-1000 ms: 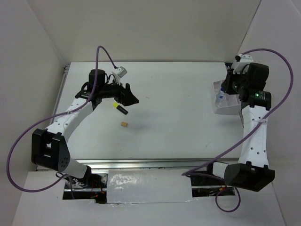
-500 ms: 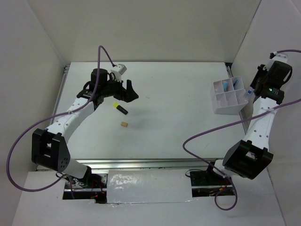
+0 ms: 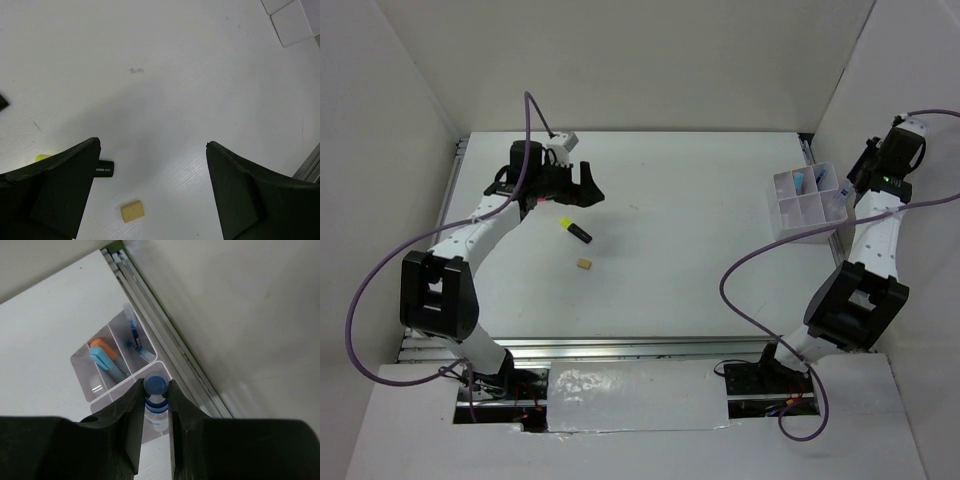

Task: Sort the stationery into containers
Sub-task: Place the stationery into the container

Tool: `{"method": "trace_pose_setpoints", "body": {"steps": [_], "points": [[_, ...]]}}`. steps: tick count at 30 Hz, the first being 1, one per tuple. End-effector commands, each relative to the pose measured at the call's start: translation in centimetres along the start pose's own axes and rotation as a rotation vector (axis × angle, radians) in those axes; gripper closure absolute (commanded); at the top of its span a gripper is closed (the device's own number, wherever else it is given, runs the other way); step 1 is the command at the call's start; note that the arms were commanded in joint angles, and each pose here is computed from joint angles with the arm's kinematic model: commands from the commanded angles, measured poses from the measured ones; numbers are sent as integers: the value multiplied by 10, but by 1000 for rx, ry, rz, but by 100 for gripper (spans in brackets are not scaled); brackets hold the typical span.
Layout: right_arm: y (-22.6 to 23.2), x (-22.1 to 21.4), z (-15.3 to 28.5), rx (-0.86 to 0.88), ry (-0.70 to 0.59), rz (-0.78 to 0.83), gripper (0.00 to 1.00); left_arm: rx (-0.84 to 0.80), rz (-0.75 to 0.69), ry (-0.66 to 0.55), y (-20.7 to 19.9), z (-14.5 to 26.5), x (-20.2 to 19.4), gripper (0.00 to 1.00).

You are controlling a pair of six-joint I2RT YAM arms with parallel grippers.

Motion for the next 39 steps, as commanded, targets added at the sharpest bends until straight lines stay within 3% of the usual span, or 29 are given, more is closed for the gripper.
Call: {"method": "trace_pose_setpoints", "body": {"steps": [1, 8, 14, 20, 22, 28, 33, 36, 38, 39], "points": [[4, 14, -4, -44, -75, -13, 100, -40, 6, -51, 1, -1, 16, 1], [7, 0, -18, -109, -50, 0, 100, -40, 42, -36, 10, -8, 7, 1], [13, -4, -25, -191, -76, 14, 89, -8, 26, -36, 15, -5, 8, 1], [22, -16, -30, -197, -68, 16, 89, -2, 30, -43, 18, -1, 9, 1], [24, -19, -30, -195, -66, 21, 84, 5, 32, -41, 20, -1, 7, 1], [31, -20, -28, -187, -57, 34, 56, 25, 29, -48, 23, 3, 9, 1], [35, -20, -23, -179, -61, 42, 42, 50, 10, -59, 27, 11, 11, 1], [37, -17, -17, -155, -53, 41, 43, 47, -28, -64, 30, 18, 13, 1], [46, -10, -4, -58, -41, 42, 47, 66, -87, -47, 37, 23, 16, 1], [57, -4, 4, 81, -37, 58, 51, 96, -86, -22, 44, 27, 14, 1]]}}
Point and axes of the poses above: each gripper's point midway between its finger pads, its own z axis back along the fingers, its own y axis along the line the jaws close on, x = y × z, the point moved 9 cm from there along z, back along the fingers, and after that the axes turned 1 degree about z, right-handed, at the moved point
